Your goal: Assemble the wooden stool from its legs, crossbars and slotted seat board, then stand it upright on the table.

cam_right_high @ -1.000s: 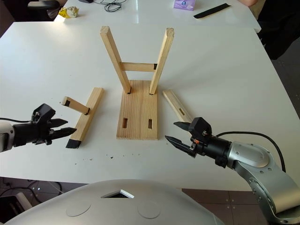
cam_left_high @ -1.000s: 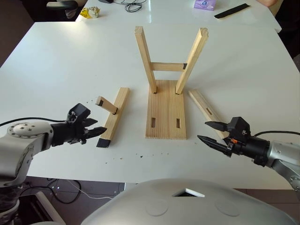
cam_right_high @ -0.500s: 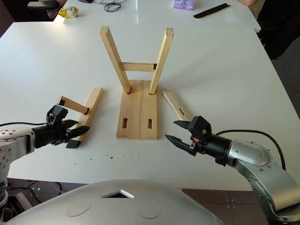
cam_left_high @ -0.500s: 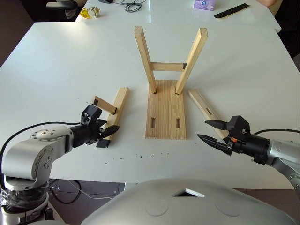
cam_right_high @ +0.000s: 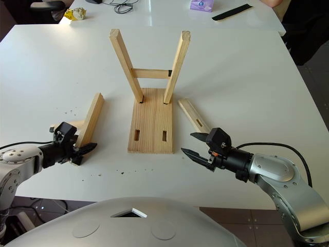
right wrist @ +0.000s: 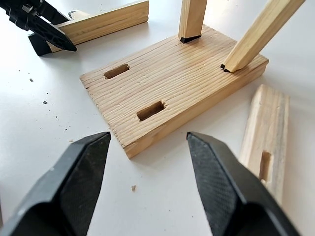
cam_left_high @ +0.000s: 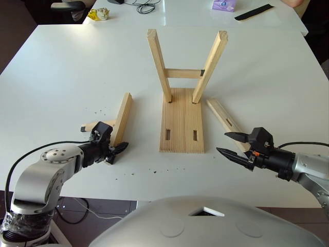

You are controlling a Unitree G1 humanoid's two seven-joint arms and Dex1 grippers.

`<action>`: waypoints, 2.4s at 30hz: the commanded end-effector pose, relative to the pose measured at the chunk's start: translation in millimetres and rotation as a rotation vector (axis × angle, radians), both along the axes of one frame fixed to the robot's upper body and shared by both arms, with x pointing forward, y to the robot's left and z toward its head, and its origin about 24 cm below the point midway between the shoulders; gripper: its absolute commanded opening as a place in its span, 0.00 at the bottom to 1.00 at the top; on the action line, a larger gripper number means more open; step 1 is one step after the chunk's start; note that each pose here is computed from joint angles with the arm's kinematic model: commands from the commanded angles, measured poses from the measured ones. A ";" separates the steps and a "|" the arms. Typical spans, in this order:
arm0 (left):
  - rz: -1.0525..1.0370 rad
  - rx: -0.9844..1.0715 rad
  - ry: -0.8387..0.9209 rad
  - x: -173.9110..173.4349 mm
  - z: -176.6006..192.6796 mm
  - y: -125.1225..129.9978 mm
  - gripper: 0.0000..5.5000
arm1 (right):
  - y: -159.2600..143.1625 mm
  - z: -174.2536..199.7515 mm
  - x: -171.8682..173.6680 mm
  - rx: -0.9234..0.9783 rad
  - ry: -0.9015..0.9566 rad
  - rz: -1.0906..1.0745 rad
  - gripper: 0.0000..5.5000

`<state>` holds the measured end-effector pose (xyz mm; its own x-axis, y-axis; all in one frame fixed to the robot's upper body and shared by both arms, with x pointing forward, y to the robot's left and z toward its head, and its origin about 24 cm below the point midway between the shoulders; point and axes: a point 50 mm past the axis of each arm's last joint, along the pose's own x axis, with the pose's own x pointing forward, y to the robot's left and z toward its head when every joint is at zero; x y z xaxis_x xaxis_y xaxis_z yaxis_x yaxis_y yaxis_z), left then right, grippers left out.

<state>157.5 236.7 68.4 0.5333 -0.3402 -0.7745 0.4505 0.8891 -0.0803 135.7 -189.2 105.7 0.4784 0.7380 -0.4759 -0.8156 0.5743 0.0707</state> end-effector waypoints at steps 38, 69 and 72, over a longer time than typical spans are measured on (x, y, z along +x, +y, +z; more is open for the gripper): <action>0.097 0.160 -0.597 119.4 87.9 24.7 0.20 | -7.6 12.4 24.9 0.002 -0.094 0.001 0.52; -0.389 -0.218 -1.503 112.5 164.4 -98.3 0.20 | -10.6 136.2 106.4 0.708 -0.283 -0.020 0.68; -0.433 -0.220 -1.486 105.4 151.8 -104.6 0.20 | 1.4 144.5 114.7 0.734 -0.297 0.014 0.68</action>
